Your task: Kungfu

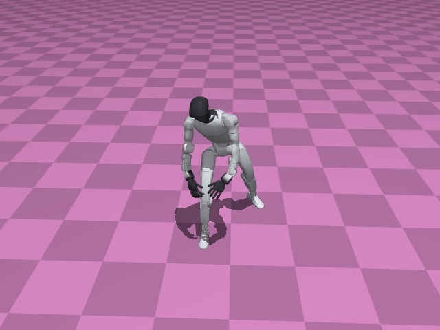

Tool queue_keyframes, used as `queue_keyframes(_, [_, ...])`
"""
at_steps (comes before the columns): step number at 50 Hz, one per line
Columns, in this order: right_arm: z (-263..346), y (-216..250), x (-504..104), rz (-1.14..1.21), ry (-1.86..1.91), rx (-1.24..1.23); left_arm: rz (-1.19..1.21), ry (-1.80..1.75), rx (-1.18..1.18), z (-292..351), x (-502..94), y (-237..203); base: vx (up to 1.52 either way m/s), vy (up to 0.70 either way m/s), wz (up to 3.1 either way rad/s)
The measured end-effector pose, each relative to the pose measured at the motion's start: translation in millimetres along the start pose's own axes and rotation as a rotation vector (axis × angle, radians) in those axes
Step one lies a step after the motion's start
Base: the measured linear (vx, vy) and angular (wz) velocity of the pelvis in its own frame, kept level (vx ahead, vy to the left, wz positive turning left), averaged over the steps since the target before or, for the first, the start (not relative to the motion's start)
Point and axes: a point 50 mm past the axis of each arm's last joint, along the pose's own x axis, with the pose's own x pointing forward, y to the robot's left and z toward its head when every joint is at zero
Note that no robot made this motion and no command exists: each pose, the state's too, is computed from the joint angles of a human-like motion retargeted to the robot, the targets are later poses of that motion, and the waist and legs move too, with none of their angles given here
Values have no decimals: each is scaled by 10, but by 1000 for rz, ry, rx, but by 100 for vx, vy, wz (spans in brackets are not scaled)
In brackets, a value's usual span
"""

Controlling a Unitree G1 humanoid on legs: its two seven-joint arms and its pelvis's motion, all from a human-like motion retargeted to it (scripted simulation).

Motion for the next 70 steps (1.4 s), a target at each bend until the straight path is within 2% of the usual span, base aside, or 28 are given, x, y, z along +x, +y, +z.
queue_keyframes(3, [131,-97,15,-10,-105,204,-63,-12,-125,18,-45,-65,12,23,59])
queue_keyframes(6, [200,2,4,56,-131,305,-133,50,-192,-31,-148,-200,22,16,35])
queue_keyframes(10, [491,306,-10,258,-227,452,-155,154,-71,-200,-670,-258,20,10,7])
queue_keyframes(13, [938,572,-1,391,-351,586,-157,259,2,-174,-1239,-300,20,17,4])
queue_keyframes(17, [1444,711,-64,445,-519,750,-48,260,50,57,-1783,-164,17,23,26])
queue_keyframes(21, [1600,691,-115,445,-612,769,2,286,71,134,-1991,-145,8,24,37])
queue_keyframes(28, [1383,573,-142,403,-583,719,10,361,105,72,-2010,-181,-4,20,8])
queue_keyframes(35, [1218,430,-124,377,-554,655,62,362,-81,-103,-1801,-202,-3,10,-111])
queue_keyframes(40, [1035,399,-162,350,-495,636,213,376,-174,-350,-1696,90,1,-17,-98])
queue_keyframes(45, [734,239,-303,107,-433,771,507,264,-264,-465,-1531,579,12,-61,-87])
queue_keyframes(50, [598,-88,-472,-226,-502,1078,816,34,-454,-421,-1391,1052,26,-102,-217])
queue_keyframes(56, [659,-945,-799,-510,-765,1160,970,-364,-822,-169,-1146,1640,40,-51,-287])
queue_keyframes(64, [1207,-1658,-1080,-656,-1248,1314,875,-926,-1382,256,-905,1934,54,-50,-254])
queue_keyframes(70, [1529,-1777,-1221,-585,-1519,1431,643,-1211,-1585,570,-786,1903,55,-10,-306])
